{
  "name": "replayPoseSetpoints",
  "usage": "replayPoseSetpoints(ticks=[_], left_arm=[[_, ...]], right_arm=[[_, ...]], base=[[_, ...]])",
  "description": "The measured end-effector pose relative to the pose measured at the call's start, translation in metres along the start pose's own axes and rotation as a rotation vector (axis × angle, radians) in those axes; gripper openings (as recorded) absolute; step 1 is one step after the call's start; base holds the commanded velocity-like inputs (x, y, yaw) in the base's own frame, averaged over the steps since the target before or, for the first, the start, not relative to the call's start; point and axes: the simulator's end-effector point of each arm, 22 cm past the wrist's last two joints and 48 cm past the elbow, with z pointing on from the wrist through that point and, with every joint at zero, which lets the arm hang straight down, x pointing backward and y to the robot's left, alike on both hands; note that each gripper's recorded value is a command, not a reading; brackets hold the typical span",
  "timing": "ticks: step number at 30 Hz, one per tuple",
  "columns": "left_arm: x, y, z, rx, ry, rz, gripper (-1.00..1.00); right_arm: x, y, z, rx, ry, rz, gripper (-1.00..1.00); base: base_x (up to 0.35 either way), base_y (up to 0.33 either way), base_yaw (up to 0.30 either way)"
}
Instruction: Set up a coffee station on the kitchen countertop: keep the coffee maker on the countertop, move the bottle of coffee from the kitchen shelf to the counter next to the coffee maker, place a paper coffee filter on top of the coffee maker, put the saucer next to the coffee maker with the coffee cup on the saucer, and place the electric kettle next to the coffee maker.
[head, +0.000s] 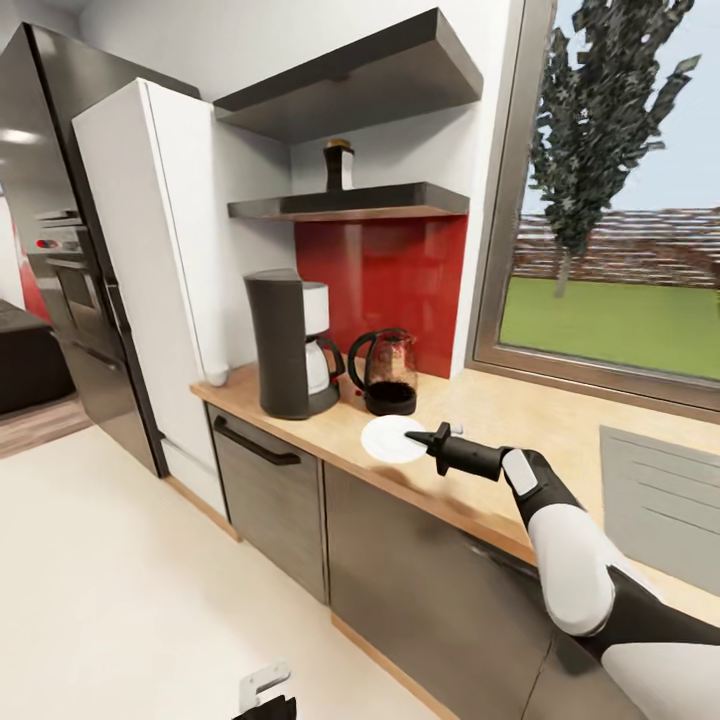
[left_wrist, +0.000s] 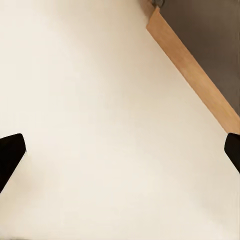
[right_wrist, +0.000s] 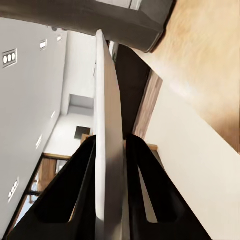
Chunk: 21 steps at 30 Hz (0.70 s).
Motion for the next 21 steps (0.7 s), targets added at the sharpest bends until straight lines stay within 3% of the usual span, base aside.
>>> replayPoseSetpoints(ticks=[6, 16, 21], left_arm=[[0.000, -0.001, 0.000, 0.001, 0.000, 0.000, 1.00], [0.000, -0.001, 0.000, 0.002, -0.001, 0.000, 1.00], [0.006, -0.022, -0.002, 0.031, 0.011, -0.006, 1.00]], right_arm=[[-0.006, -0.012, -0.005, 0.033, -0.029, 0.026, -1.00], [-0.004, -0.041, -0.023, 0.066, -0.048, 0.060, -1.00], [-0.001, -0.019, -0.005, 0.018, -0.036, 0.058, -1.00]], base=[[0.144, 0.192, -0.038], [0.014, 0.014, -0.001], [0.000, 0.000, 0.000]])
